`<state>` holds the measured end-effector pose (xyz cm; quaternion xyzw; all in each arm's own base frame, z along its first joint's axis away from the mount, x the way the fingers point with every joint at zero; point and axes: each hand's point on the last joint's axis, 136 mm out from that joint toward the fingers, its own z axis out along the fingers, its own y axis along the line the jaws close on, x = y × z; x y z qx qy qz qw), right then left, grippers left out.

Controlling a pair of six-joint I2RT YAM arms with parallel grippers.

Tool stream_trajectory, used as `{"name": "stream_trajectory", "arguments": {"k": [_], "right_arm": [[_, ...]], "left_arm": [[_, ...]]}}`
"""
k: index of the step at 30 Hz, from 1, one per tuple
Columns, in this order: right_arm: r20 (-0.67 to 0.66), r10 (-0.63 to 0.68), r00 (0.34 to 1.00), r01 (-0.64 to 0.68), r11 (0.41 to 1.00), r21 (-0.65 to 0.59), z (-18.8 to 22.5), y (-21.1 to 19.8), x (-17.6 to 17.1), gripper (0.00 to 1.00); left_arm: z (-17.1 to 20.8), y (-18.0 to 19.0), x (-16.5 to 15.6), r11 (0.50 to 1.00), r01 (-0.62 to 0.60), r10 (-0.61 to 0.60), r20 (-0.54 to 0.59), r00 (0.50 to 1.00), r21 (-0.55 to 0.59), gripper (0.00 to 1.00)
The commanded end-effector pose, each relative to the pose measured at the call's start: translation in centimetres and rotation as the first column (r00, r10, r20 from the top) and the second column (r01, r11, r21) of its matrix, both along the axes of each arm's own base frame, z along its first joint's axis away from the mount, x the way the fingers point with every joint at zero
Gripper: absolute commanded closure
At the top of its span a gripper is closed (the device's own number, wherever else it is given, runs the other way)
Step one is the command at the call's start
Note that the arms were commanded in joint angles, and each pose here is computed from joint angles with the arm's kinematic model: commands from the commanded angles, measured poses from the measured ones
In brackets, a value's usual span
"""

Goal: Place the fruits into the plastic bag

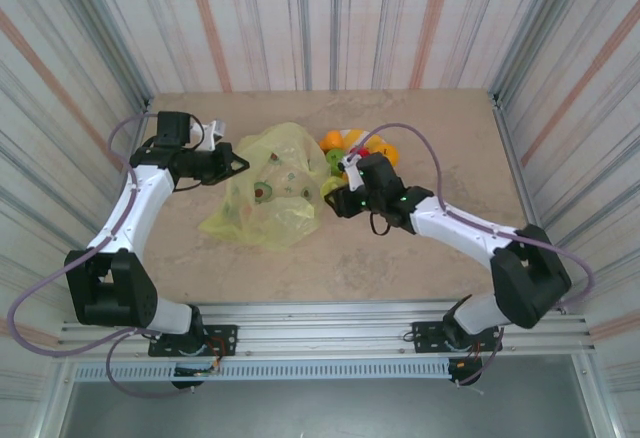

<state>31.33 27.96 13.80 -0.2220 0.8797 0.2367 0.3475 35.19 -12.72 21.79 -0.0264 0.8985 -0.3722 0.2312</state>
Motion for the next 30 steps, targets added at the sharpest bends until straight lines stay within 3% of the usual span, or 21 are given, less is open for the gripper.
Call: {"name": "stream_trajectory", "arguments": {"k": [1, 11, 22, 30], "right_arm": [[0.016, 0.022, 1.0, -0.023, 0.995, 0.093, 1.2, 3.1, 1.0, 0.44], [-0.002, 0.056, 0.998, -0.054, 0.98, 0.194, 0.9, 8.5, 2.2, 0.47], [0.037, 0.06, 0.997, -0.066, 0.979, 0.195, 0.0, 10.2, 0.0, 0.48], [0.087, -0.012, 0.996, -0.007, 0.978, 0.211, -1.6, 12.9, 2.7, 0.49]], "left_arm": [[1.1, -0.3, -0.5, 0.999, 0.008, -0.007, 0.025, 1.0, -0.035, 1.0], [1.5, -1.6, -1.0, 0.998, 0.054, -0.052, 0.038, 0.998, -0.04, 1.0], [2.0, -4.1, -3.0, 0.987, 0.154, -0.152, 0.045, 0.987, -0.042, 1.0], [1.7, -3.9, -2.8, 0.988, 0.146, -0.145, 0.035, 0.989, -0.045, 1.0]]}}
